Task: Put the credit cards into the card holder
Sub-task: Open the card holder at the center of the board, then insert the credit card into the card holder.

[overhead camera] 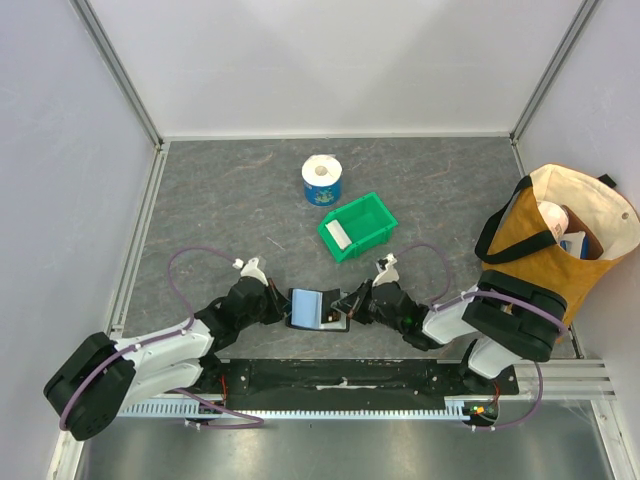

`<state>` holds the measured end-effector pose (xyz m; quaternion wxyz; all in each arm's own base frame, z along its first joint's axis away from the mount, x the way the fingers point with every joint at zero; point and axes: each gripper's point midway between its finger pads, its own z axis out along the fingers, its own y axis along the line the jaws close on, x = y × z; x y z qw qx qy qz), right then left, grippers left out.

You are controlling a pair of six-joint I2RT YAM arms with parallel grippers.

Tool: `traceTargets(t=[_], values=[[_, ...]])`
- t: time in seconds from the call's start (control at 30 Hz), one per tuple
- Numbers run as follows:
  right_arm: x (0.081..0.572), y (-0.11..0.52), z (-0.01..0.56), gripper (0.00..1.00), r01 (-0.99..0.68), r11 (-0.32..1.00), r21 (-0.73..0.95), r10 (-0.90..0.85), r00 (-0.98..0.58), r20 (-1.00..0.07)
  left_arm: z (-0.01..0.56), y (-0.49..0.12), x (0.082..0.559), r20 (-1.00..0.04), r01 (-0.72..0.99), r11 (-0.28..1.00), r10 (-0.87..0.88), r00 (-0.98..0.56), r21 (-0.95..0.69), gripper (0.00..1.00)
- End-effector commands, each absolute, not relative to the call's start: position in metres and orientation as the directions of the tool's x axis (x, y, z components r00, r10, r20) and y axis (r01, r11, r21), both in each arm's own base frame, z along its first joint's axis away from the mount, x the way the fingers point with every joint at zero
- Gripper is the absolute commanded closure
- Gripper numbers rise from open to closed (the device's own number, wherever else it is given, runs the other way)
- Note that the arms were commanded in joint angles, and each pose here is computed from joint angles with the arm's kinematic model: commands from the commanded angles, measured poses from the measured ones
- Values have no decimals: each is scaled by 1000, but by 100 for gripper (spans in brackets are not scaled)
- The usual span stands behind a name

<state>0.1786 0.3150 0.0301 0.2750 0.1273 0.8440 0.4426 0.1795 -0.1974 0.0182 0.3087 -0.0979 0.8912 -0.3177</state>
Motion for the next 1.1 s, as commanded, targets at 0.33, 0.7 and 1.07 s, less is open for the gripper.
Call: traceTargets(t=[0.33,0.7,1.07], values=[[183,314,52,100,-60,564,823,483,-785,-388,8,-183,179,-533,31,835,-322,-782,-550,98],[180,327,45,100,-67,549,833,462,-807,-369,6,-189,179,-502,5,813,-354,-789,-582,98],[184,328,47,100,-70,549,833,473,-795,-379,2,-188,179,-495,-9,818,-357,-792,-575,98]])
